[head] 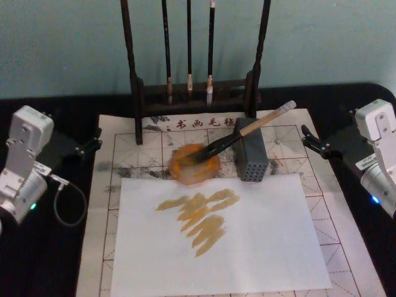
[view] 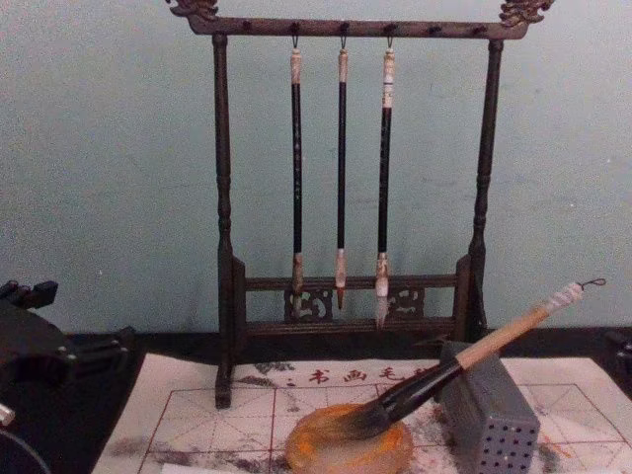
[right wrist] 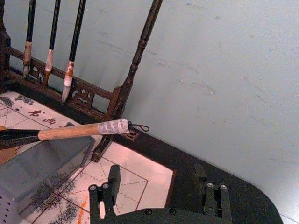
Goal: Pick up the brush from the inkstone, write on the paper, then place the brush back to its original position.
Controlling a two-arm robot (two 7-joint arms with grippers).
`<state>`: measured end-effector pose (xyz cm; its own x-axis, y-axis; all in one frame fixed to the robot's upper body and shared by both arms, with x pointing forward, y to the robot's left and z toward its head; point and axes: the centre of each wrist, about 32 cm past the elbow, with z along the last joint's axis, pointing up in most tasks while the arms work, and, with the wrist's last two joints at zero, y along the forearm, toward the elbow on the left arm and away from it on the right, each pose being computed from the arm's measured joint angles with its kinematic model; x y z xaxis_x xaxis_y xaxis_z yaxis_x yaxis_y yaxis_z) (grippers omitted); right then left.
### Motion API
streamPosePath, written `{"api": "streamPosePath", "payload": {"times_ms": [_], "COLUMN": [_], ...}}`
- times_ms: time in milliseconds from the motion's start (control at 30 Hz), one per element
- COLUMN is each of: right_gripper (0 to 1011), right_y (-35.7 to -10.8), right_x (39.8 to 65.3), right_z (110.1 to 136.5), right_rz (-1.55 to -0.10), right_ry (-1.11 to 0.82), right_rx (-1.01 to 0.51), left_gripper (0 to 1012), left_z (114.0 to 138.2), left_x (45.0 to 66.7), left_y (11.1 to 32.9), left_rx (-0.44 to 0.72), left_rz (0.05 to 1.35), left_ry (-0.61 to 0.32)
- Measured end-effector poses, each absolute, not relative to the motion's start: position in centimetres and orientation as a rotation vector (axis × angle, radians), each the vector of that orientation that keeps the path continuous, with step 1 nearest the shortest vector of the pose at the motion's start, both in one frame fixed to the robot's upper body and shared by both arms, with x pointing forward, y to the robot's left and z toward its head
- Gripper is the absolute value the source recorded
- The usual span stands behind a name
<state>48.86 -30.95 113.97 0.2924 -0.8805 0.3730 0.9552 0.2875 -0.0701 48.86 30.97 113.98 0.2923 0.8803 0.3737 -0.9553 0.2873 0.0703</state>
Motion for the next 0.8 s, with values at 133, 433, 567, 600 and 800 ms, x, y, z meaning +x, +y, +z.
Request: {"api": "streamPosePath", "payload": {"times_ms": [133,433,567,600,800], "right_gripper": [1000,1000,1000,1000,1000], "right_y": [-30.96,-30.97,-30.97,-30.97,-30.97], "right_x": [48.86,48.86,48.86,48.86,48.86], "right_z": [113.98,113.98,113.98,113.98,113.98], "right_rz": [-1.248,-1.248,-1.248,-1.248,-1.248], "right_ry": [-0.285,-0.285,-0.285,-0.285,-0.285], "right_rx": [-0.304,-0.304,-0.304,-0.304,-0.305], "left_gripper": [1001,1001,1001,1001,1001], "left_z": [113.98,113.98,113.98,113.98,113.98], "left_x": [48.86,48.86,48.86,48.86,48.86], "left_y": [30.97,30.97,30.97,30.97,30.97], "left_rx": [0.304,0.305,0.304,0.305,0.304], "left_rz": [1.248,1.248,1.248,1.248,1.248], "left_ry": [-0.285,-0.285,-0.285,-0.285,-0.285]}}
